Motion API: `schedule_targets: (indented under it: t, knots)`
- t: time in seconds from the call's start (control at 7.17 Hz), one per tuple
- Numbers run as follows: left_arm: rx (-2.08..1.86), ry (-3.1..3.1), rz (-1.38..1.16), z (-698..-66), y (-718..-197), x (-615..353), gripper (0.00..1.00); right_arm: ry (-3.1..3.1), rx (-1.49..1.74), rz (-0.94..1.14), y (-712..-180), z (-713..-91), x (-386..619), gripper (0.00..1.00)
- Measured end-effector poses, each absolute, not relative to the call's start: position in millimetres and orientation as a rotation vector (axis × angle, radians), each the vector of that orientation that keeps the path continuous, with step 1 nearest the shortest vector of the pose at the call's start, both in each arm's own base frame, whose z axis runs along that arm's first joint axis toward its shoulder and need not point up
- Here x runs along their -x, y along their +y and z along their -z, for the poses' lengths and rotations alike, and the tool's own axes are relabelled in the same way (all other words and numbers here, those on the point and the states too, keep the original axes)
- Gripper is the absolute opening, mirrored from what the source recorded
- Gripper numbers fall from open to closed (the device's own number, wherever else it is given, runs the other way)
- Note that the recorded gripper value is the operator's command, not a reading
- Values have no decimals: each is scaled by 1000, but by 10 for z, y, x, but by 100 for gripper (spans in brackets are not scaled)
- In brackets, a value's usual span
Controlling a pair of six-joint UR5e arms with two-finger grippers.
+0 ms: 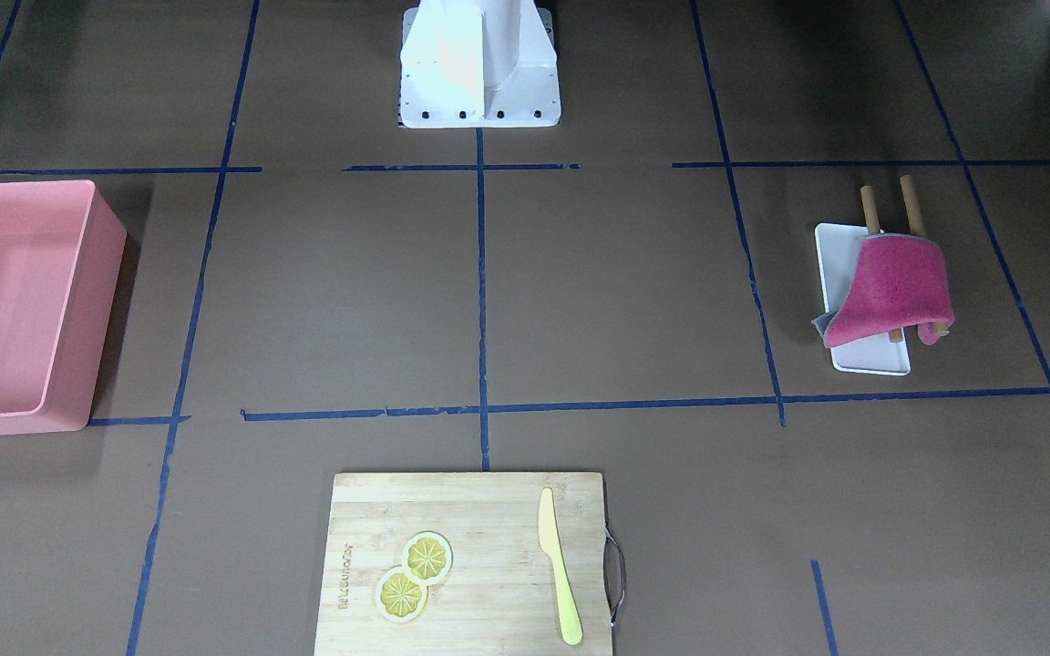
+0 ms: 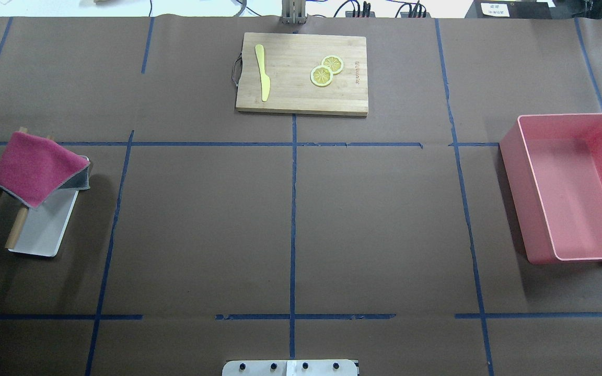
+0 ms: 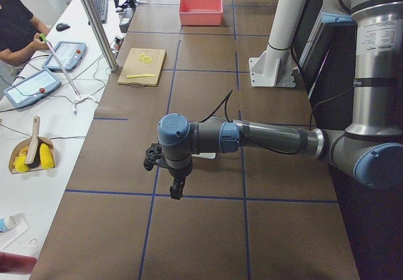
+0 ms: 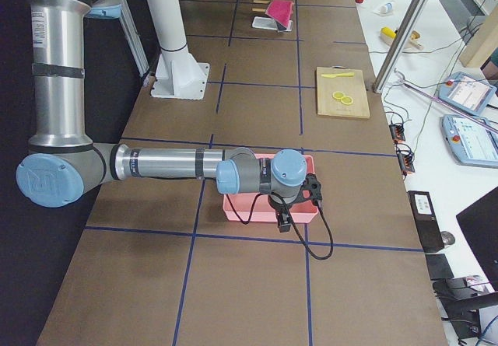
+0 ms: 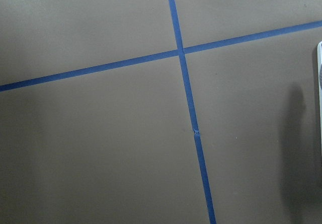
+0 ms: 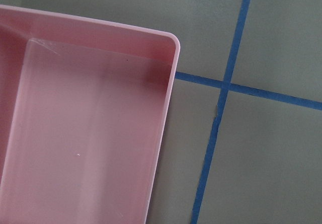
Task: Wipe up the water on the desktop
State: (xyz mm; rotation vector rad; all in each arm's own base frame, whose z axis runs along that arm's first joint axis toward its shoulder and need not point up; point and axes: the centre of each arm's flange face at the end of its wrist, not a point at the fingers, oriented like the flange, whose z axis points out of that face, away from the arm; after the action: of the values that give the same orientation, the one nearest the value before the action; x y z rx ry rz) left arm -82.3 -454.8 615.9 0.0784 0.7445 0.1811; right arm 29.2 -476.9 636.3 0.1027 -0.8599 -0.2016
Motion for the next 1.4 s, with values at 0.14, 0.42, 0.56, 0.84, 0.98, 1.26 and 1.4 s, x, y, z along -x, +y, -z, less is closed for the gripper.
schedule_targets:
  t: [0.14,0.42,0.56,0.84,0.98,1.26,1.4]
  knots:
    - [-84,757,-182,-6149,-4489,814,100,-862,-107,204,-4755,-6364,-291,100]
    - [-109,792,-169,-5983,-4426,718,98,-863,-130,219,-4764,-6333,-258,100]
    - [-112,815,-148,-5740,-4500,475,100,-865,-135,228,-4760,-6329,-222,100]
    - [-82,847,-122,-5208,-4571,-204,100,-869,-136,233,-4738,-6338,-177,100]
    - [-61,858,-126,-5031,-4613,-534,98,-870,-131,229,-4734,-6344,-159,100]
    - [-13,860,-118,-4782,-4764,-1134,91,-868,-125,231,-4732,-6354,-128,100]
    - [5,841,-120,-4792,-4842,-1336,86,-868,-121,233,-4731,-6364,-113,100]
